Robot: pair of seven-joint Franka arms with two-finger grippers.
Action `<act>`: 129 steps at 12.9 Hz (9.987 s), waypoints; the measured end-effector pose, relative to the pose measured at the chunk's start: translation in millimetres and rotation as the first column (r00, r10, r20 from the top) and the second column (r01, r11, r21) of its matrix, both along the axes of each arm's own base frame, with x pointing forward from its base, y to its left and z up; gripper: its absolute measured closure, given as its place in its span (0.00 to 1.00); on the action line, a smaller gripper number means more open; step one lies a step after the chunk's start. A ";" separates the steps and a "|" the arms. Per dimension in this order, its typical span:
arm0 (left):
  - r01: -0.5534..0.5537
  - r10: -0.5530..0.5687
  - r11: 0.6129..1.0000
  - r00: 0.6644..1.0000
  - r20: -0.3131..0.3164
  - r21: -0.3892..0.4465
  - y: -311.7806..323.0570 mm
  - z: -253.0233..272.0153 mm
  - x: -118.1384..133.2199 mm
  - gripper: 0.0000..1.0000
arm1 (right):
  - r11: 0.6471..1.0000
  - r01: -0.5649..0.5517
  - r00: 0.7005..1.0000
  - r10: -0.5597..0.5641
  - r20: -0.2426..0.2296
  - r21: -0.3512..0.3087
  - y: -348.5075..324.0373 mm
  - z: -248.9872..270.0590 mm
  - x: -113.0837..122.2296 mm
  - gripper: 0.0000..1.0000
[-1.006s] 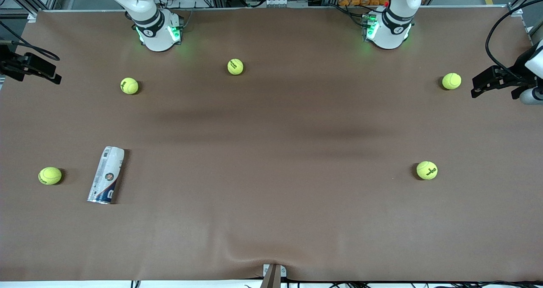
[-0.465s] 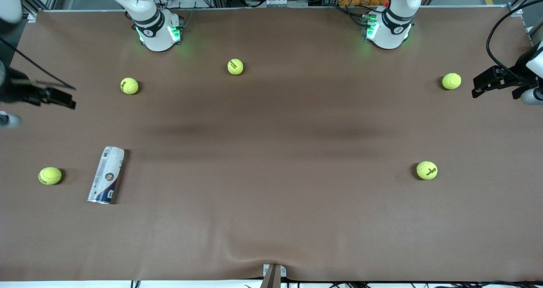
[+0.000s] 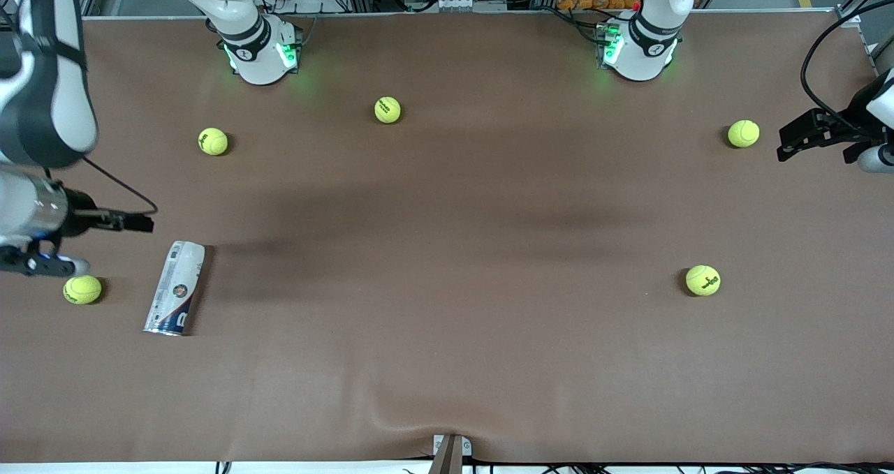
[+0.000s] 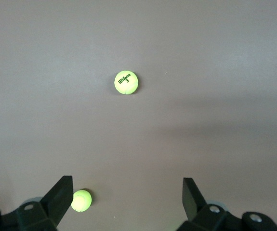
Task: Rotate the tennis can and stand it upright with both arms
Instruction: 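Reach the right gripper down to the lying tennis can, then close the right gripper around the middle of the tennis can, then carry the can with the right gripper toward the table centre, then release the can with the right gripper while the left gripper approaches, then reach the left gripper to the can's open end and grasp it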
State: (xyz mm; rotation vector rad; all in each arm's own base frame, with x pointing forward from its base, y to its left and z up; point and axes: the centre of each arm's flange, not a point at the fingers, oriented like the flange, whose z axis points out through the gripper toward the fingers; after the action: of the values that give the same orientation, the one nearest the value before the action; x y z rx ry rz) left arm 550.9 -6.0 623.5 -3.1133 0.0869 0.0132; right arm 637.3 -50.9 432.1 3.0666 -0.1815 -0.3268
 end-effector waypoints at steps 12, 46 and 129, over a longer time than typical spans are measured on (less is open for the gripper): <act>-0.003 0.003 1.000 1.000 -0.001 0.000 1.6 -0.5 0.2 0.00 | 0.996 -0.084 0.996 0.084 0.020 0.020 -52.4 -216.7 38.2 0.00; -0.010 0.010 1.000 1.000 -0.029 0.001 5.1 -14.7 6.4 0.00 | -0.073 -0.996 -0.082 0.977 0.196 -0.050 486.5 -186.6 -67.9 0.24; -0.371 0.050 0.164 0.928 -0.368 -0.914 -325.7 -524.6 34.9 0.51 | 0.997 -0.063 0.981 0.054 0.185 0.047 14.4 231.5 -97.1 0.00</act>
State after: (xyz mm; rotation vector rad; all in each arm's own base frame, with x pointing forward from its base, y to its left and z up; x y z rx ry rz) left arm 585.8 -331.7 98.8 -4.3931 -0.6583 0.6612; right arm 540.3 -36.5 663.6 3.1445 -0.0911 -0.0460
